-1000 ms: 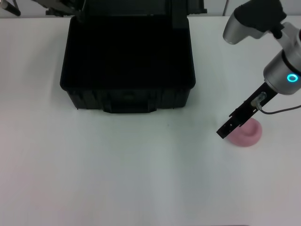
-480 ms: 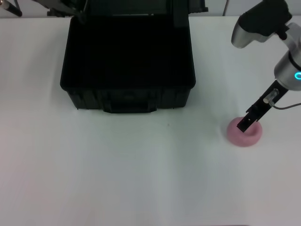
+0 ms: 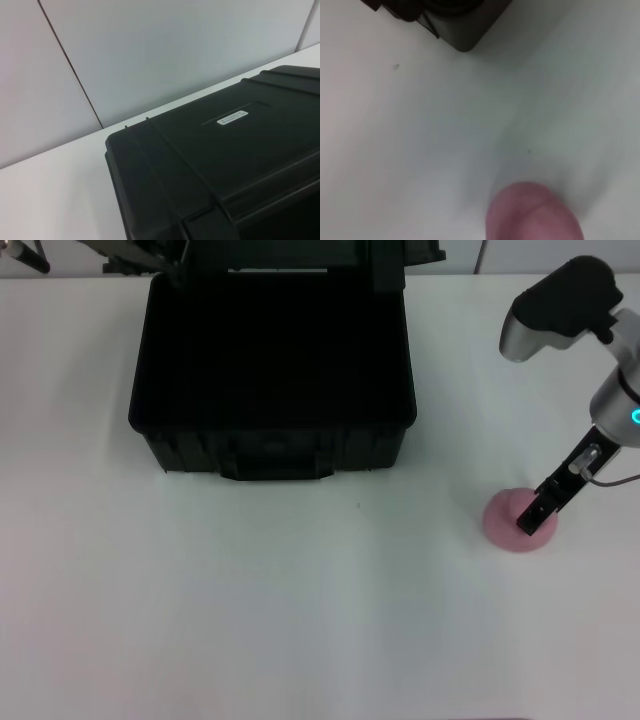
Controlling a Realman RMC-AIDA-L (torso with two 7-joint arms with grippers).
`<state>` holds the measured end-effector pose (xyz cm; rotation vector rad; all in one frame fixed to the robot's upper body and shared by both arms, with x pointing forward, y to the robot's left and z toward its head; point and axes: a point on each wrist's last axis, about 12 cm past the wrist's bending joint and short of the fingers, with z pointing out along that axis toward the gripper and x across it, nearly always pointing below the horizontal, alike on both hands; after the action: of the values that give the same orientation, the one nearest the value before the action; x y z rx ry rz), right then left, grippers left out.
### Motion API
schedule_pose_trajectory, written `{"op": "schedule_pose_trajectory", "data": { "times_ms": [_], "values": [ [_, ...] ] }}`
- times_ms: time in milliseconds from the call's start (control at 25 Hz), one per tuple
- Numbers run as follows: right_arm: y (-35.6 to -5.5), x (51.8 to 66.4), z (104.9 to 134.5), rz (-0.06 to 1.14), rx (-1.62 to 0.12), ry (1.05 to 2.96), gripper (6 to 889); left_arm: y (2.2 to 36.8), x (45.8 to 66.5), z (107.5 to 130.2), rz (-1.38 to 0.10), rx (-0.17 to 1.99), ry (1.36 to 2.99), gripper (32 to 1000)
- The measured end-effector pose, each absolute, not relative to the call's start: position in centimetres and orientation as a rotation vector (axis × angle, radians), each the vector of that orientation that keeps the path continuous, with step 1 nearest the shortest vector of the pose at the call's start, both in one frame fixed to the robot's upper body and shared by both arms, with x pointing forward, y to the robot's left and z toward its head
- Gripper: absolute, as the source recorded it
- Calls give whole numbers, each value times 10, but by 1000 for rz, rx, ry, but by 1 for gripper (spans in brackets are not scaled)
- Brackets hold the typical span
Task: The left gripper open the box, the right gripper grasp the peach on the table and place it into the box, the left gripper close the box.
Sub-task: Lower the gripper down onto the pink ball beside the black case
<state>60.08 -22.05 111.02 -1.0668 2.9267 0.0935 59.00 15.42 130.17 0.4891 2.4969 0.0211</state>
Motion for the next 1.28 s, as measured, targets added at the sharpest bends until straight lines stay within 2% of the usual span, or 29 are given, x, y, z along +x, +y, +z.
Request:
{"op": "schedule_pose_trajectory", "data": {
  "times_ms": [1280],
  "values": [
    [-221,595,1085,140,-1080,2936,792,154,590,1302,21,499,2498,402]
  ]
}}
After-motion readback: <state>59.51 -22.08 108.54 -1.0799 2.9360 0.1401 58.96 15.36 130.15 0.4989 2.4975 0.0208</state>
